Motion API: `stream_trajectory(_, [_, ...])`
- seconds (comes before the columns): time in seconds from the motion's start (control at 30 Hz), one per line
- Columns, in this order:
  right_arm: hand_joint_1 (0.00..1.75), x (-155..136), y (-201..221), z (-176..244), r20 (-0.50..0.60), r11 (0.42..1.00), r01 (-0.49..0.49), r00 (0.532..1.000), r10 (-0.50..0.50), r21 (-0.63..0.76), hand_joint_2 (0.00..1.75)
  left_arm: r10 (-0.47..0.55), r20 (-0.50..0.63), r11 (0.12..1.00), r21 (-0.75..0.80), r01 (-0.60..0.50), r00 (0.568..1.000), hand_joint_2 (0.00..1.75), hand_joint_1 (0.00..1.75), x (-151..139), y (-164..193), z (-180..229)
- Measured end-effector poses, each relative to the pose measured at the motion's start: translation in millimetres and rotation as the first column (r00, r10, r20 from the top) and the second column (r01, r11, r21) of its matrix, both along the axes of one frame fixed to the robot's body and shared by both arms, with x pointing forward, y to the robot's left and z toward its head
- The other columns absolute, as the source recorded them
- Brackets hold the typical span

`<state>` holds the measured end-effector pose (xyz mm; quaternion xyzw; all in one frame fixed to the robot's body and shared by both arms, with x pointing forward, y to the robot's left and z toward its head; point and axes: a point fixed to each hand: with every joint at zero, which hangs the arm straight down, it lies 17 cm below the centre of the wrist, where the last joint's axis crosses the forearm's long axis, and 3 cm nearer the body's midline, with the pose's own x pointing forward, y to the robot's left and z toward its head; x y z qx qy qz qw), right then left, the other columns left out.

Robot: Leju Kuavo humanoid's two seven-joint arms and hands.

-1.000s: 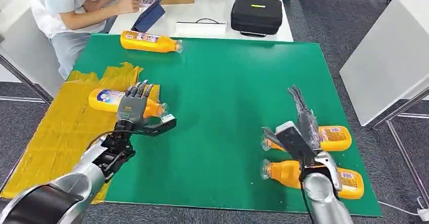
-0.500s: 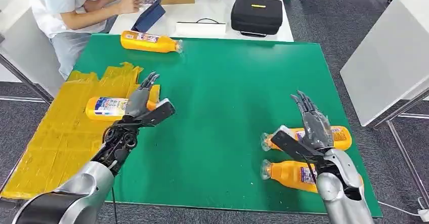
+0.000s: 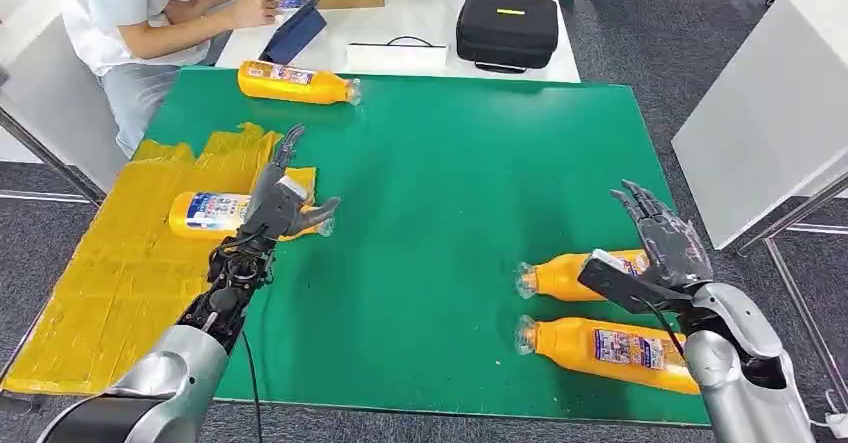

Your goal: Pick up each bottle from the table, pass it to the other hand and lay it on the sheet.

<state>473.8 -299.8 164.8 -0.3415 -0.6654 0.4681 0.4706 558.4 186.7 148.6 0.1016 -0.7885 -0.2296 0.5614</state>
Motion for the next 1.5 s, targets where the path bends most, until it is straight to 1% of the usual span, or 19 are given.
stream_trajectory(0.07, [0.00, 2, -6, -4, -0.033, 1.000, -0.010, 0.999, 0.010, -0.023, 1.75, 0.002, 0.010, 1.000, -0.030, -0.002, 1.000, 1.75, 0.00, 0, 1, 4])
stream_trajectory(0.17, [0.00, 6, -26, -10, -0.111, 0.998, -0.037, 0.993, 0.032, -0.043, 1.75, -0.033, 0.047, 0.998, -0.056, 0.035, 0.998, 1.75, 0.00, -4, -4, 13])
stream_trajectory(0.27, [0.00, 9, -58, -17, -0.167, 0.997, -0.015, 0.986, 0.001, -0.082, 1.75, -0.062, 0.072, 0.996, -0.061, 0.067, 0.995, 1.75, 0.00, -6, -13, 20])
stream_trajectory(0.4, [0.00, 5, -76, -31, -0.204, 0.992, 0.002, 0.979, -0.028, -0.129, 1.75, -0.070, 0.079, 0.994, -0.074, 0.076, 0.994, 1.75, 0.00, -7, -20, 24])
stream_trajectory(0.53, [0.00, 3, -81, -52, -0.256, 0.986, 0.002, 0.966, -0.045, -0.166, 1.75, -0.062, 0.081, 0.993, -0.095, 0.070, 0.995, 1.75, 0.00, -7, -20, 27])
stream_trajectory(0.77, [0.00, 13, -87, -82, -0.348, 0.983, -0.014, 0.936, -0.050, -0.181, 1.75, -0.056, 0.071, 0.988, -0.137, 0.066, 0.996, 1.75, 0.00, -6, -18, 29])
stream_trajectory(0.93, [0.00, 13, -86, -106, -0.402, 0.982, -0.021, 0.914, -0.056, -0.186, 1.75, -0.052, 0.068, 0.987, -0.146, 0.062, 0.996, 1.75, 0.00, -6, -17, 29])
stream_trajectory(1.2, [0.00, 20, -88, -130, -0.423, 0.973, 0.015, 0.899, -0.114, -0.230, 1.75, -0.048, 0.069, 0.986, -0.154, 0.058, 0.996, 1.75, 0.00, -6, -17, 29])
stream_trajectory(1.5, [0.00, 26, -80, -146, -0.458, 0.974, 0.025, 0.879, -0.129, -0.227, 1.75, -0.052, 0.059, 0.987, -0.151, 0.061, 0.997, 1.75, 0.00, -7, -19, 25])
